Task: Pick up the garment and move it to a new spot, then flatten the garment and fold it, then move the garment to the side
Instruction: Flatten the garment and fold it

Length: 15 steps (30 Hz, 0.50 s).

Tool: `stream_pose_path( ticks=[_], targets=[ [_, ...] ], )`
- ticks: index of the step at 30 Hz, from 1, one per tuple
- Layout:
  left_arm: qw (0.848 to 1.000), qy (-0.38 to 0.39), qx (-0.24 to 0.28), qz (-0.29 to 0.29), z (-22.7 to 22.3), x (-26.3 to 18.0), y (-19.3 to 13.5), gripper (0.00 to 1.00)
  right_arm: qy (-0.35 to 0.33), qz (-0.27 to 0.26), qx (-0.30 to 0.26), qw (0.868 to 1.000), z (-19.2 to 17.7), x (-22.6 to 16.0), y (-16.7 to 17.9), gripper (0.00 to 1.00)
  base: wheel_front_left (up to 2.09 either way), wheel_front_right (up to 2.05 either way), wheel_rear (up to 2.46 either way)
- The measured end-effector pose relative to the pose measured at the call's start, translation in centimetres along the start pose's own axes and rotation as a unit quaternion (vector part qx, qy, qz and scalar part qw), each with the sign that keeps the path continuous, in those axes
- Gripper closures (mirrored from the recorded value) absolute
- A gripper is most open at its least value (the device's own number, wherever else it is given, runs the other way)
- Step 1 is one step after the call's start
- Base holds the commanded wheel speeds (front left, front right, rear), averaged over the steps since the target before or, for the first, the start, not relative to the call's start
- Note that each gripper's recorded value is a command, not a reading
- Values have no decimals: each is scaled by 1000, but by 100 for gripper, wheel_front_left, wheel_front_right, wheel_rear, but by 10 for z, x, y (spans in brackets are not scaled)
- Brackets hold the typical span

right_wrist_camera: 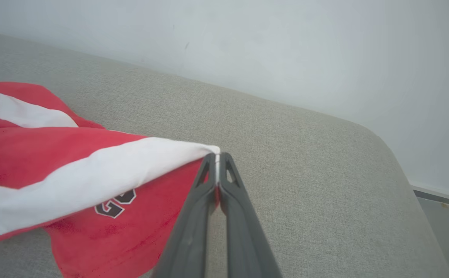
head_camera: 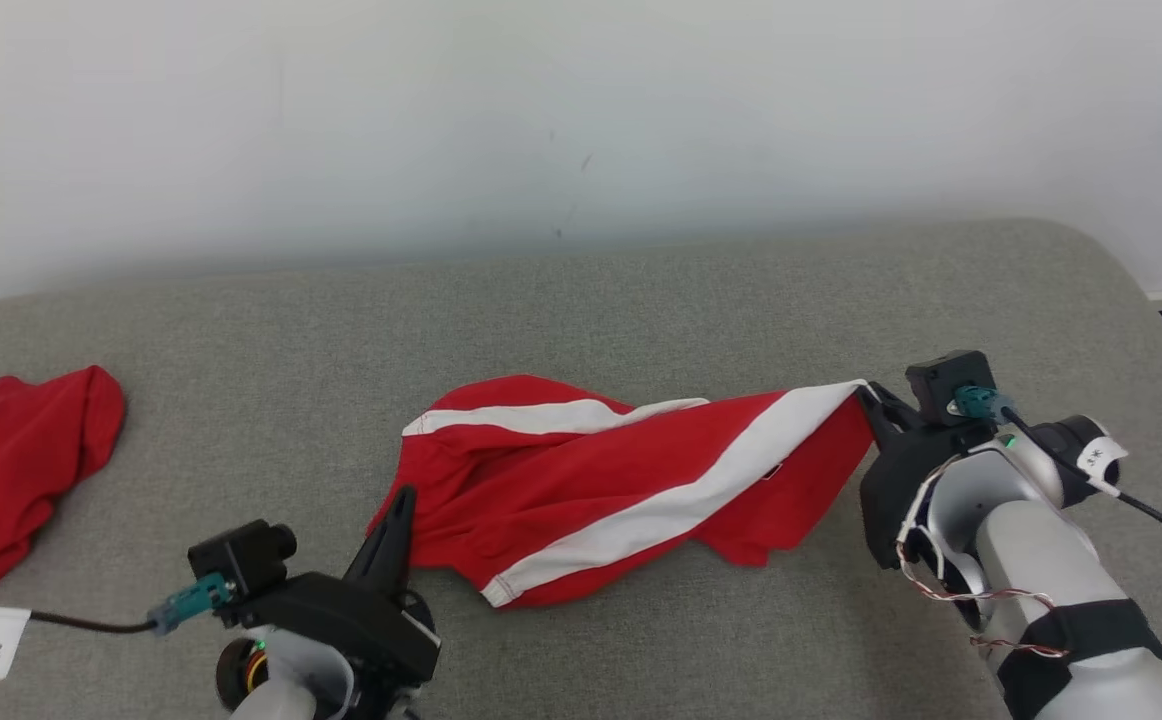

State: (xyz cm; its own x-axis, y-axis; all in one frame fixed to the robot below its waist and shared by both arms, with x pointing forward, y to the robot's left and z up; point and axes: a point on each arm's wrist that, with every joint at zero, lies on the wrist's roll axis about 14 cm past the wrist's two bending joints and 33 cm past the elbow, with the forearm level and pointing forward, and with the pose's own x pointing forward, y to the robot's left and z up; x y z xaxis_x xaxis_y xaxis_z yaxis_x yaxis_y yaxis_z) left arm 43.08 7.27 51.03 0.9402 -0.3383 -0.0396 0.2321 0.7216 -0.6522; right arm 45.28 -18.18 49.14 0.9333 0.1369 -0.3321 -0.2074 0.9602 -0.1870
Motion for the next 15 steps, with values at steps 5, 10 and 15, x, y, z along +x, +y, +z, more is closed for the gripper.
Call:
stream_pose_path(
  ticks=[5, 10, 15],
  targets=[
    [995, 64, 49, 62, -30, -22, 37, 33, 33, -15, -1, 999, -14, -10, -15, 100, 0, 0, 0],
    [987, 133, 82, 48, -71, -34, 34, 0, 90, -5, 28, 996, -57, -22, -1, 0, 0, 0, 0],
    [977, 171, 120, 29, -95, -33, 29, 0, 105, -12, 36, 994, -72, -25, -1, 0, 0, 0, 0]
  ],
)
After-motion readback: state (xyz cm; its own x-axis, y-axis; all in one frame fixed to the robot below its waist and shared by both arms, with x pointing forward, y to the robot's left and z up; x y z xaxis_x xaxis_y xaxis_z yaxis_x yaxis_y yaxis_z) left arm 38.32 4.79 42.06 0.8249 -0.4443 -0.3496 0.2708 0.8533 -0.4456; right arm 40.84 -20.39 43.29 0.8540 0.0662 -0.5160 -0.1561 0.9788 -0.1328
